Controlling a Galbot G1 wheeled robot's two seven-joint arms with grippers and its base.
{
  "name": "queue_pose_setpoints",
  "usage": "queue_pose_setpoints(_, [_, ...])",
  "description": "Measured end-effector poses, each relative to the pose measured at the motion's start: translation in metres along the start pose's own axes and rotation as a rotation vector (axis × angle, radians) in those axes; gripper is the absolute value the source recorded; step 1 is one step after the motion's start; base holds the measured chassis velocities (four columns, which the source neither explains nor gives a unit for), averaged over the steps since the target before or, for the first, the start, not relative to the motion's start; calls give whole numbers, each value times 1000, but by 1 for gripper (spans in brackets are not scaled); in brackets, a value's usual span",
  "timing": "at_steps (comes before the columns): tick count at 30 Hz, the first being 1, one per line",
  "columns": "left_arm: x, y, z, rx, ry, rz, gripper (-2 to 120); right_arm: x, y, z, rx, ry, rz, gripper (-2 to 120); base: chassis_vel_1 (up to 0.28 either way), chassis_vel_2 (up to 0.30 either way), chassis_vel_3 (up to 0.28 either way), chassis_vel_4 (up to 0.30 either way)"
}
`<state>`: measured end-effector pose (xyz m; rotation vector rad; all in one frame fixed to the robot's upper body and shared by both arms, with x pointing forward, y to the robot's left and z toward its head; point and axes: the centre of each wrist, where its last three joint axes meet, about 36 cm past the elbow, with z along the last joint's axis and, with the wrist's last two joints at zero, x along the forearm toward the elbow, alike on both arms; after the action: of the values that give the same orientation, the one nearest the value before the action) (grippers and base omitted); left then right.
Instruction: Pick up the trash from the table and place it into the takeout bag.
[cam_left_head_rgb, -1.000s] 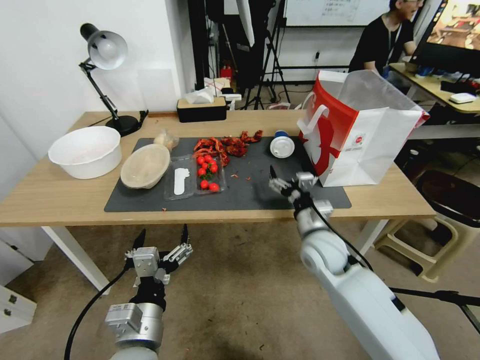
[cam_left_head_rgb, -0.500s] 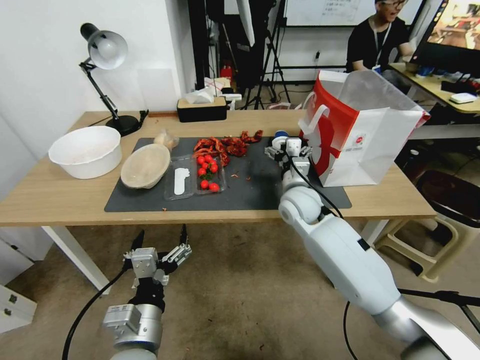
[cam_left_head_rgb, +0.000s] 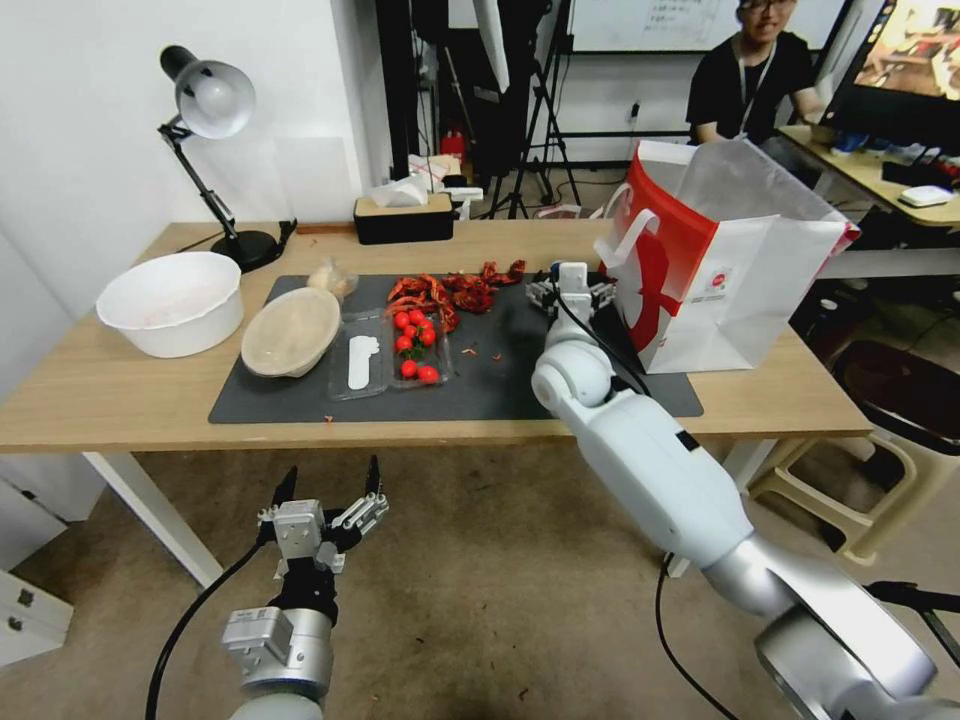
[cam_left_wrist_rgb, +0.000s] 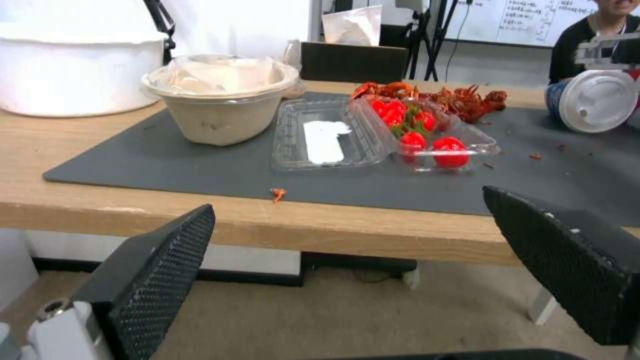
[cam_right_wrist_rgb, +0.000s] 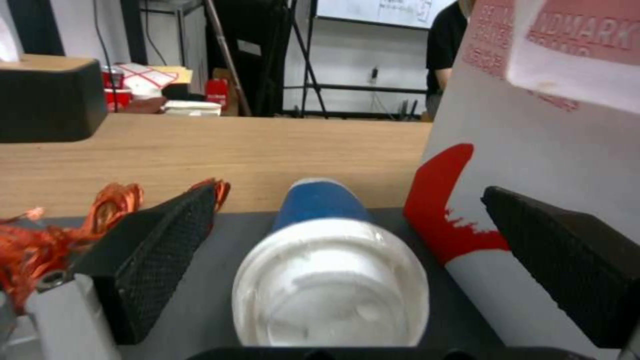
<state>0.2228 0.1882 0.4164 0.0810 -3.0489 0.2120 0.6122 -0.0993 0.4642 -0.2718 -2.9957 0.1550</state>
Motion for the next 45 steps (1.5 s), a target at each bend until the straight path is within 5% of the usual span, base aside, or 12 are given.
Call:
queue_pose_setpoints(31, [-5,1,0,5,-7,-10,100,-23,0,27,29,108,-7,100,0,0,0,0])
queue_pose_setpoints(45, [-5,-1,2,12,-6,-12,100,-19,-3,33,22,101,-46,69,0,0,0,0])
